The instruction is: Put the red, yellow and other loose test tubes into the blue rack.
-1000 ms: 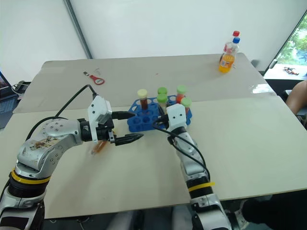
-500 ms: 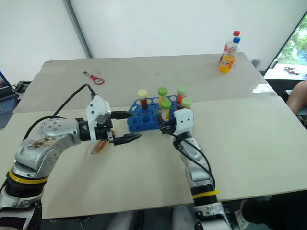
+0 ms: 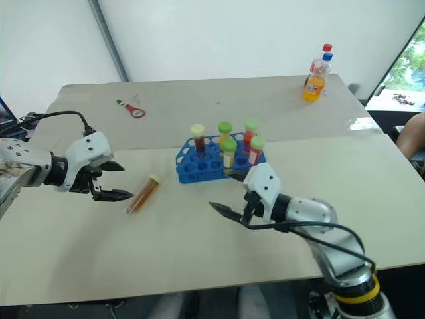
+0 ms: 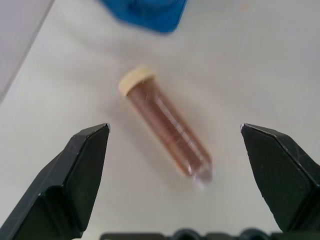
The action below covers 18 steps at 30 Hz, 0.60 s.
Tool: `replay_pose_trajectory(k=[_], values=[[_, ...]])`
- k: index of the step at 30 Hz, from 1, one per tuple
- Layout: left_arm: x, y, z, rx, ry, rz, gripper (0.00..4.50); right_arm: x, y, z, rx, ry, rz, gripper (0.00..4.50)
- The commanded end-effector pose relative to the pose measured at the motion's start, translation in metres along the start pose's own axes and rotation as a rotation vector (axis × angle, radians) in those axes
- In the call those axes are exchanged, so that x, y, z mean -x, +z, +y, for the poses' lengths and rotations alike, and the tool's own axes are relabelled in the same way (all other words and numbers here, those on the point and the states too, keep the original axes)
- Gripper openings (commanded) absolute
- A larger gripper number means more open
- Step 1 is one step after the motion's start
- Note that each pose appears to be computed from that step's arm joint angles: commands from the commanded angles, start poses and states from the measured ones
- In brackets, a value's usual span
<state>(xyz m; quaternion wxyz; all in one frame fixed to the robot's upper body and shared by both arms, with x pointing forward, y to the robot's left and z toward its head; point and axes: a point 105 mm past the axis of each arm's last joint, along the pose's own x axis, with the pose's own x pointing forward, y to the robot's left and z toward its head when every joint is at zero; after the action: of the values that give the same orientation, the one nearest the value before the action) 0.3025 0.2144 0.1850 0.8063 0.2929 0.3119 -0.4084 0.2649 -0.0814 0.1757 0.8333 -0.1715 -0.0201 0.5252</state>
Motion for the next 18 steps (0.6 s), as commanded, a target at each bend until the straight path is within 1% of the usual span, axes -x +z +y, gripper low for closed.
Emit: replay_pose_trajectory(k=[1,4,6,8,11,14,18], values=[[-0.019,-0.001,0.007,0.05,0.023,0.062,4.5,-0.004,0.019,0.011,0.05,0.13,-0.027,4.48],[-0.035,0.0,0.008,0.106,0.015,0.1,4.5,-0.008,0.022,0.01,0.062,0.143,-0.034,4.48],[-0.043,0.005,0.007,0.174,0.002,0.132,4.5,-0.009,0.022,0.01,0.057,0.141,-0.04,4.48],[-0.05,0.005,0.005,0.193,-0.005,0.177,4.5,-0.009,0.02,0.012,0.054,0.143,-0.039,4.48],[-0.06,0.007,0.014,0.268,0.048,0.22,4.5,-0.008,0.018,0.013,0.049,0.136,-0.035,4.48],[-0.068,0.013,0.016,0.308,0.055,0.239,4.5,-0.005,0.013,0.011,0.043,0.11,-0.014,4.48],[-0.072,0.009,0.014,0.323,0.05,0.28,4.5,0.003,0.002,0.008,0.018,0.075,0.034,4.48]])
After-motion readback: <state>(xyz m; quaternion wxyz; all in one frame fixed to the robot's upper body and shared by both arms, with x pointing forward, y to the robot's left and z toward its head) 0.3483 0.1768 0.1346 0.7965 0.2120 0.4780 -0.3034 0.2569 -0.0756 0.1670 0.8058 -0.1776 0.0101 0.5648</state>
